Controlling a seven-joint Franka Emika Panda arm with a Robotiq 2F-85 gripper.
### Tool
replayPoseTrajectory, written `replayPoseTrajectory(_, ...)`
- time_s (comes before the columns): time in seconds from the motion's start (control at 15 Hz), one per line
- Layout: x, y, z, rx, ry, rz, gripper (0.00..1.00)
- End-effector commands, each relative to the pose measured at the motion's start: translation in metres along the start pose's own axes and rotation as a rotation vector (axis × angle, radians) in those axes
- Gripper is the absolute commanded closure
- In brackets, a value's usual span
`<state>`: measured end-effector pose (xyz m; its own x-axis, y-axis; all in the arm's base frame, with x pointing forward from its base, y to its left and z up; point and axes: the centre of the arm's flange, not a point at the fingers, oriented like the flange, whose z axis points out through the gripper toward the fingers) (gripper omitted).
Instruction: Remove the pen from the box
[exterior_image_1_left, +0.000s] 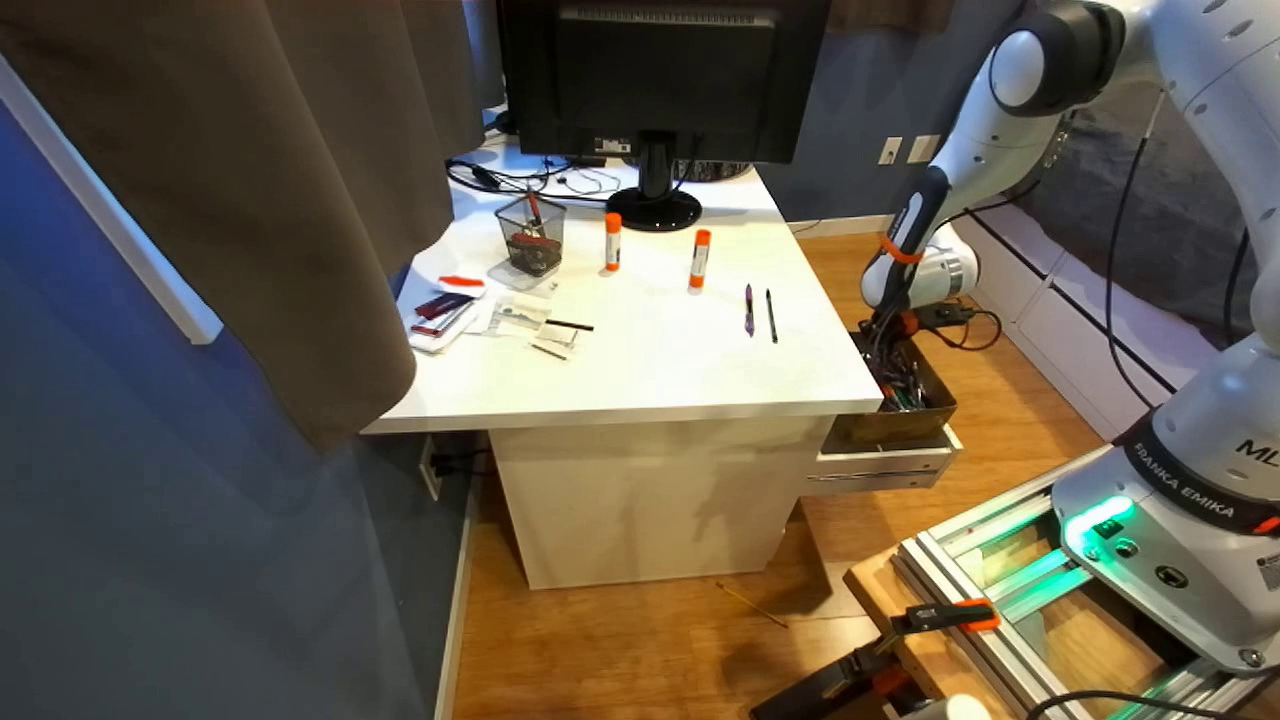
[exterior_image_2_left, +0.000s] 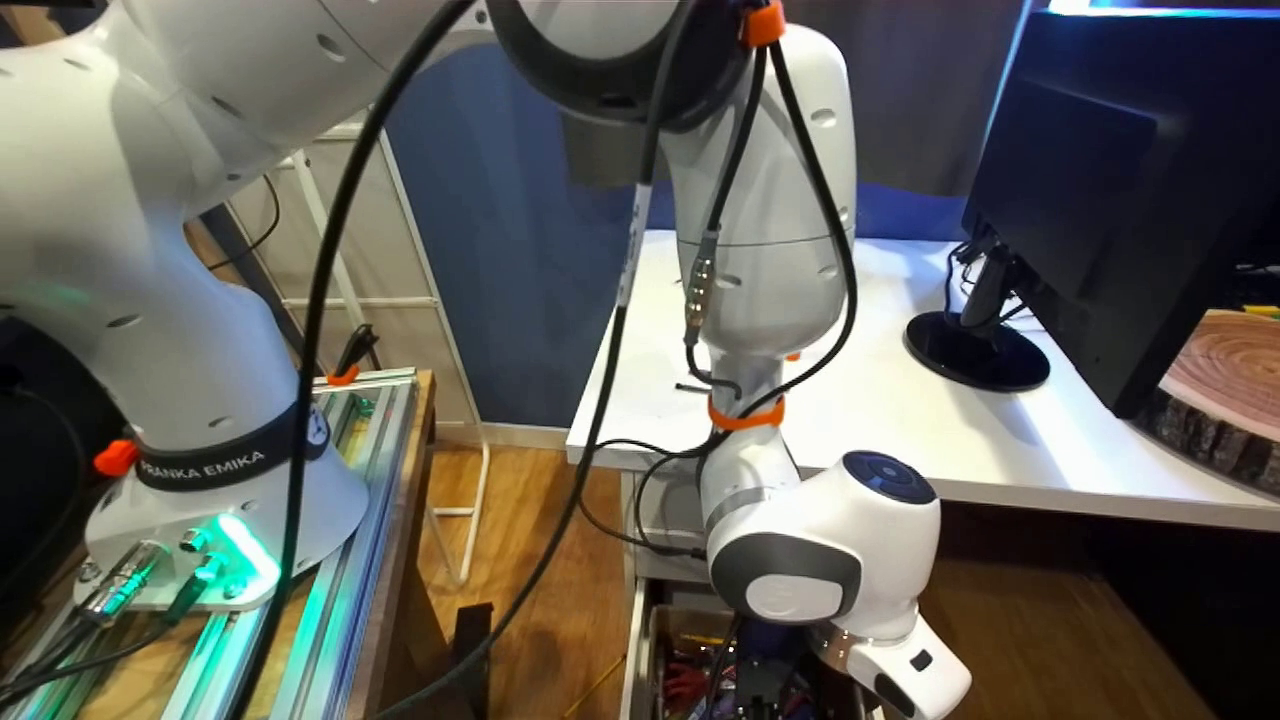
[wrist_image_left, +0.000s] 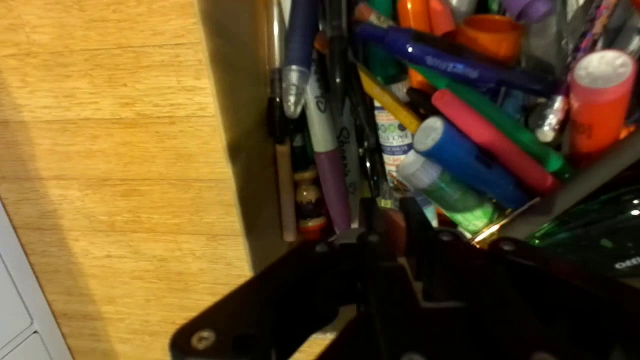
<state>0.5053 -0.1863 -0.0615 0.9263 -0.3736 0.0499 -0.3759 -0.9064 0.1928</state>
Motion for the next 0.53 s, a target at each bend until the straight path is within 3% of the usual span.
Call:
replayPoseTrajectory(0.0,-0.032,0.009,-0.051,-0.036,0.028,0.012,0.97)
replayPoseTrajectory(0.27,-0.059,0.016,-0.097,-0.017,0.103,-0.026,0.97)
replayPoseTrajectory(0.47,-0.090,0.019,-0.138,0.064,0.206,-0.119,0.97)
